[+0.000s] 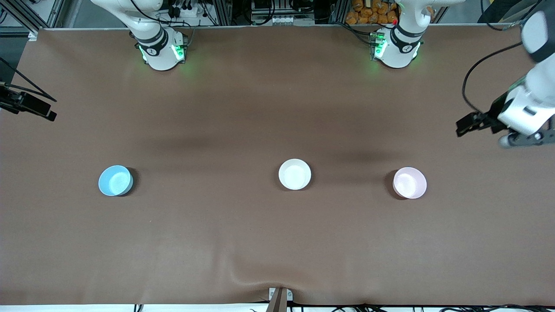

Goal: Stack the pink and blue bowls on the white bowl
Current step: 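Reach the left gripper down to the pink bowl rim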

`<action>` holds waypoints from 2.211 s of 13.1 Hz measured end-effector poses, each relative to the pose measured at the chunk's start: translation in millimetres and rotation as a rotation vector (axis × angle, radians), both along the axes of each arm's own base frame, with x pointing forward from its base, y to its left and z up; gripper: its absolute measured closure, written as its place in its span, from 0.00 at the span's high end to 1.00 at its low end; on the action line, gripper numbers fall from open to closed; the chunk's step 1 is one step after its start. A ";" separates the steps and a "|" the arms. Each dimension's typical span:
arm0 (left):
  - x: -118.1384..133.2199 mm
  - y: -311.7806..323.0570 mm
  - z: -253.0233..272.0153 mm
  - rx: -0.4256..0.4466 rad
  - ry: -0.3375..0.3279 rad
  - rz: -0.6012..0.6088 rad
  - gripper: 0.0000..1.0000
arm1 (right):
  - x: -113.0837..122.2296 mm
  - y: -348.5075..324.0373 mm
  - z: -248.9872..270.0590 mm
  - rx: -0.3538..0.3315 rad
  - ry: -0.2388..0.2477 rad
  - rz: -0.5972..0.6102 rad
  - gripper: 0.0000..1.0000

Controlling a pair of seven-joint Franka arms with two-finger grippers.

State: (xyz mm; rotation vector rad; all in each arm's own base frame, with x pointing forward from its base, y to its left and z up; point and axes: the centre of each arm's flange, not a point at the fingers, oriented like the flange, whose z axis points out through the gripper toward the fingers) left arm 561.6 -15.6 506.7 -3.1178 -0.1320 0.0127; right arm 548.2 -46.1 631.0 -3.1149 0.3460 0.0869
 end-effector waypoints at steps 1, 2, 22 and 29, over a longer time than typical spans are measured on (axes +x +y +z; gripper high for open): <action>4.4 -0.3 -13.5 0.000 0.002 -0.001 1.00 | 0.0 0.0 0.0 0.000 0.000 0.000 1.00; 9.3 -0.5 -25.7 0.000 0.005 -0.001 1.00 | 0.0 -0.1 0.0 0.000 0.000 0.000 1.00; 55.6 29.2 -261.0 -0.047 0.140 0.075 1.00 | 0.1 -1.2 4.3 -0.002 -0.010 -0.002 1.00; 56.0 25.3 -282.2 -0.050 0.146 0.070 0.87 | 0.1 -1.2 4.4 -0.002 -0.010 -0.002 1.00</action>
